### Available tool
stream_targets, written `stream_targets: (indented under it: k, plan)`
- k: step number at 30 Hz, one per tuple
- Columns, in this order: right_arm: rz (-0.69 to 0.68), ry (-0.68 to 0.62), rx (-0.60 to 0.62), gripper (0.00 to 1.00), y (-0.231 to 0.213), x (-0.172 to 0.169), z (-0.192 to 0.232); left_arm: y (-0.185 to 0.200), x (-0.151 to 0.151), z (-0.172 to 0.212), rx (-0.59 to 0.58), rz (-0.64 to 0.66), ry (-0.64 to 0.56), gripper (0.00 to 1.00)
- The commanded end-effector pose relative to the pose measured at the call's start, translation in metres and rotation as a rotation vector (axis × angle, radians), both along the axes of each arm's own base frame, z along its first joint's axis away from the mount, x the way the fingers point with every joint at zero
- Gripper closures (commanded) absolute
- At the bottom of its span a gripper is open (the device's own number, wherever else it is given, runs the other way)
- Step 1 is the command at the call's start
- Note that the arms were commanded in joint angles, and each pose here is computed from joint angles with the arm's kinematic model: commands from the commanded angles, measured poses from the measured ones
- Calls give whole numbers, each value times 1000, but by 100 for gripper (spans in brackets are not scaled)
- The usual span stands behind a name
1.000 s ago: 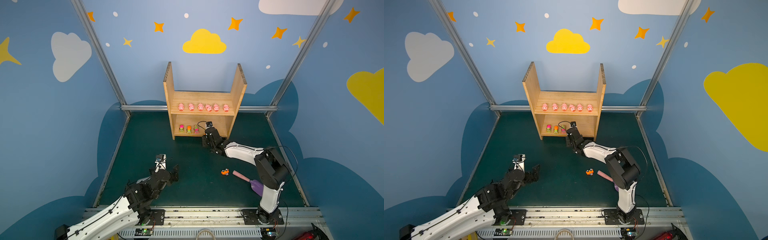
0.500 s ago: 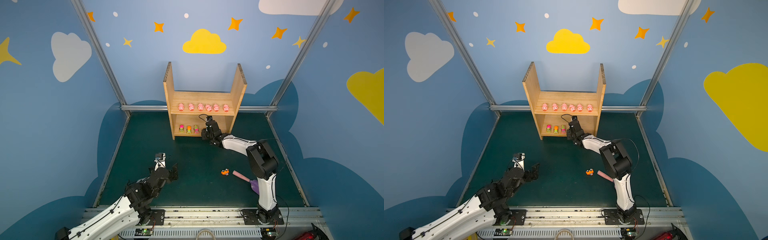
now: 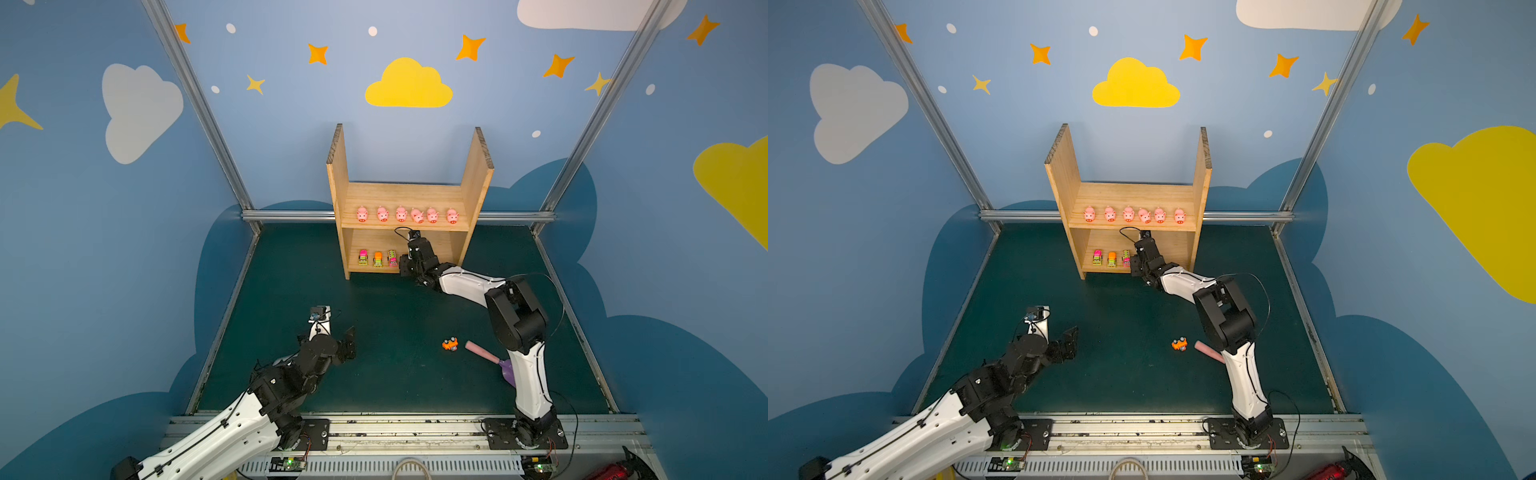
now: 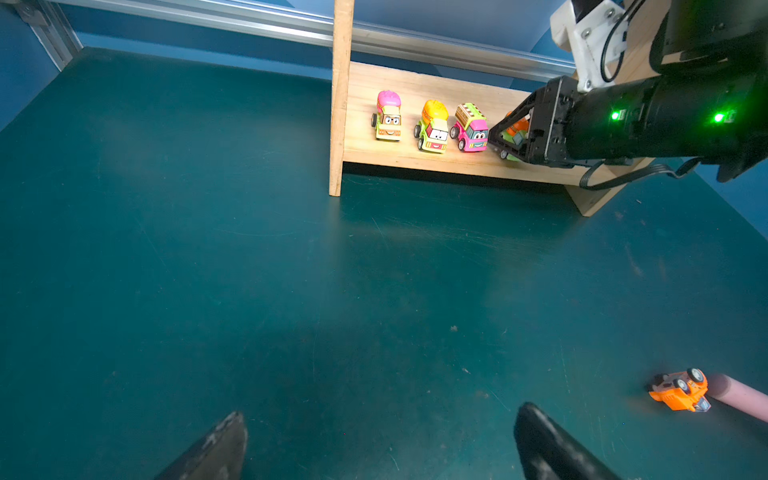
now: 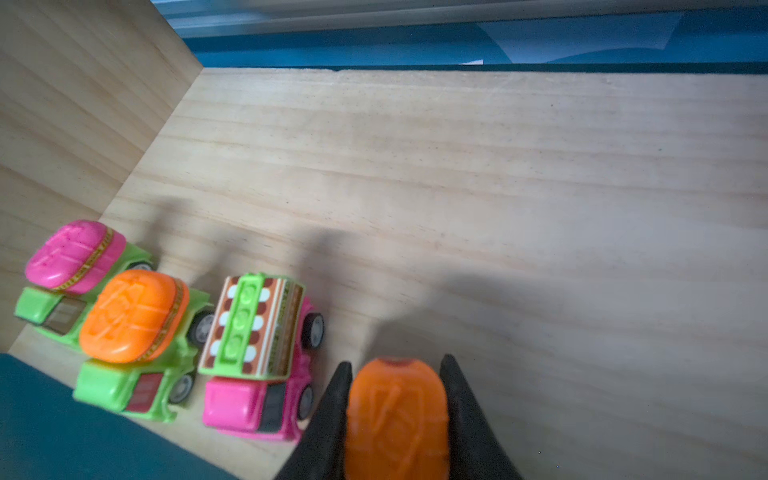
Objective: Place and organize the plastic toys onto the shelf
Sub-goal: 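Lower the orange-topped truck beside the pink striped truck with the right gripper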
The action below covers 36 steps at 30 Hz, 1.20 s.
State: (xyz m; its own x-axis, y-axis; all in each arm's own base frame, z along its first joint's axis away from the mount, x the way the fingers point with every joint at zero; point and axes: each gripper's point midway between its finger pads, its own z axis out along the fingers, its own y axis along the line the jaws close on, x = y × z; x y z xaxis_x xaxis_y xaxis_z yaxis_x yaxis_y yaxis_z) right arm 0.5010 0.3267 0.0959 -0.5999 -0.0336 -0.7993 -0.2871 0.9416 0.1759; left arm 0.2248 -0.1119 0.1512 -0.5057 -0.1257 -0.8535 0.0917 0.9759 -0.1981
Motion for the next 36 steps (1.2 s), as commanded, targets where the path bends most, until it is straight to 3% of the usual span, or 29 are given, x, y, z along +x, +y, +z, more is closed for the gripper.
stream_targets:
  k: [1,7,17,25,36]
  plan:
    - [-6,11,-9,70,-2,7,-5,2,-1,-3,10,-3,0,0]
    - [-12,14,-11,66,-4,12,-8,2,-1,-4,6,-6,4,0]
    - [-16,13,4,46,-6,10,-4,1,0,-4,7,-4,10,0]
    - [-27,-1,17,44,-11,7,5,1,-1,-2,2,-8,14,0]
    - [-31,-25,37,31,-15,4,23,1,-4,5,-27,-13,8,0]
